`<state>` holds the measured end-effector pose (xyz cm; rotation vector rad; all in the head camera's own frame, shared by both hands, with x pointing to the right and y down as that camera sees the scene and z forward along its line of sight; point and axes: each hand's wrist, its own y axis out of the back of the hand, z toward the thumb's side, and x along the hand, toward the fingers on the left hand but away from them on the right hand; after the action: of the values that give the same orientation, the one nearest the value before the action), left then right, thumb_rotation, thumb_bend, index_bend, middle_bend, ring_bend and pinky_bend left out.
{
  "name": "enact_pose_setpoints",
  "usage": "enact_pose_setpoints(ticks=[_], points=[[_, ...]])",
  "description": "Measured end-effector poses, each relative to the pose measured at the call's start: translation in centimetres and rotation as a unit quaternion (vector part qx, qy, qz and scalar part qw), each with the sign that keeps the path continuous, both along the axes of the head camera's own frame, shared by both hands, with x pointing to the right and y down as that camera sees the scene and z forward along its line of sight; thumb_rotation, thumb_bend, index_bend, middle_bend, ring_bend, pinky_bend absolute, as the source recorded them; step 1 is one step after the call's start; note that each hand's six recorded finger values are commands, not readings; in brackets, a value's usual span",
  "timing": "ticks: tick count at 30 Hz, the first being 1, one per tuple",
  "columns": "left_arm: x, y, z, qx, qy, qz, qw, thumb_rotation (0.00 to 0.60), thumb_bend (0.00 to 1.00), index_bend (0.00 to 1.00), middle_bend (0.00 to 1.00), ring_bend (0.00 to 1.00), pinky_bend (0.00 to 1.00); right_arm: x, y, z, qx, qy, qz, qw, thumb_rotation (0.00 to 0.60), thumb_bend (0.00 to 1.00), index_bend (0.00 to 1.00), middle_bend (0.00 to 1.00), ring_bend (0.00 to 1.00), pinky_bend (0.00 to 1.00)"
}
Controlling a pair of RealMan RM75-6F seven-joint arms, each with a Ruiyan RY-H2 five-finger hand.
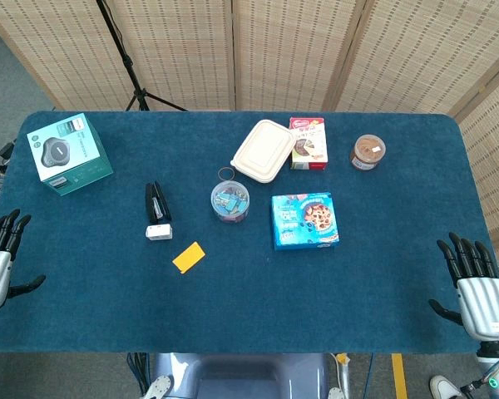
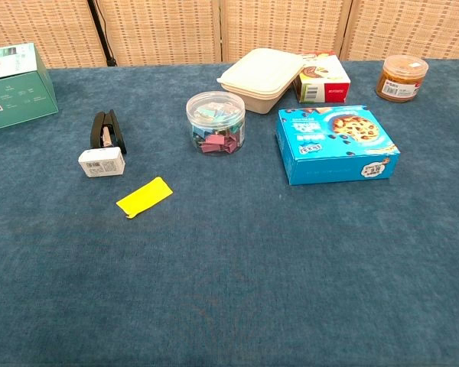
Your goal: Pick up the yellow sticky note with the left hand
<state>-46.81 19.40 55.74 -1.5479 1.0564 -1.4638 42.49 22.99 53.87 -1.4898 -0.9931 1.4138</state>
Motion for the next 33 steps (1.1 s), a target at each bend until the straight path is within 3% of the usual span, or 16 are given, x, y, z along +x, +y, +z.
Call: enact_pose_setpoints(ticks=[7, 12, 17, 19, 28, 33], points=[[0.1, 0.1, 0.3, -0.005, 0.0, 0.006, 1.0, 0.6, 0.0, 0.01, 0.0, 0.0, 0.0, 0.0, 0.0, -0.1, -0.001, -0.001, 0.002, 1.0, 0.6, 0.0, 0.0, 0.0, 0.0, 0.0], [1.4, 0.1, 0.7, -0.004, 0.026, 0.032, 0.9991, 0.6, 0.0, 0.18, 0.0, 0.0, 0.0, -0.1, -0.1, -0.2, 0.001, -0.003, 0.003, 1.0, 0.6, 0.0, 0.0, 0.0, 0.0, 0.0], [5.1, 0.2, 2.1, -0.01, 0.087, 0.082, 0.9928, 0.6, 0.0, 0.37, 0.0, 0.0, 0.0, 0.3, -0.1, 0.1, -0.007, -0.003, 0.009, 0.9999, 0.6, 0.0, 0.0, 0.0, 0.0, 0.0], [6.7, 0.2, 3.0, -0.019, 0.102, 0.098, 0.9898, 0.6, 0.0, 0.39, 0.0, 0.0, 0.0, 0.3, 0.0, 0.2, -0.01, -0.004, 0.01, 0.9999, 0.6, 0.0, 0.0, 0.0, 0.0, 0.0], [13.2, 0.0, 6.3, -0.039, 0.109, 0.155, 0.9812, 0.6, 0.0, 0.39, 0.0, 0.0, 0.0, 0.5, -0.1, 0.3, -0.016, -0.012, 0.015, 0.9997, 0.6, 0.0, 0.0, 0.0, 0.0, 0.0], [16.3, 0.0, 9.1, -0.059, 0.116, 0.172, 0.9765, 0.6, 0.0, 0.31, 0.0, 0.0, 0.0, 0.7, -0.2, 0.3, -0.019, -0.017, 0.019, 0.9995, 0.6, 0.0, 0.0, 0.0, 0.0, 0.0]])
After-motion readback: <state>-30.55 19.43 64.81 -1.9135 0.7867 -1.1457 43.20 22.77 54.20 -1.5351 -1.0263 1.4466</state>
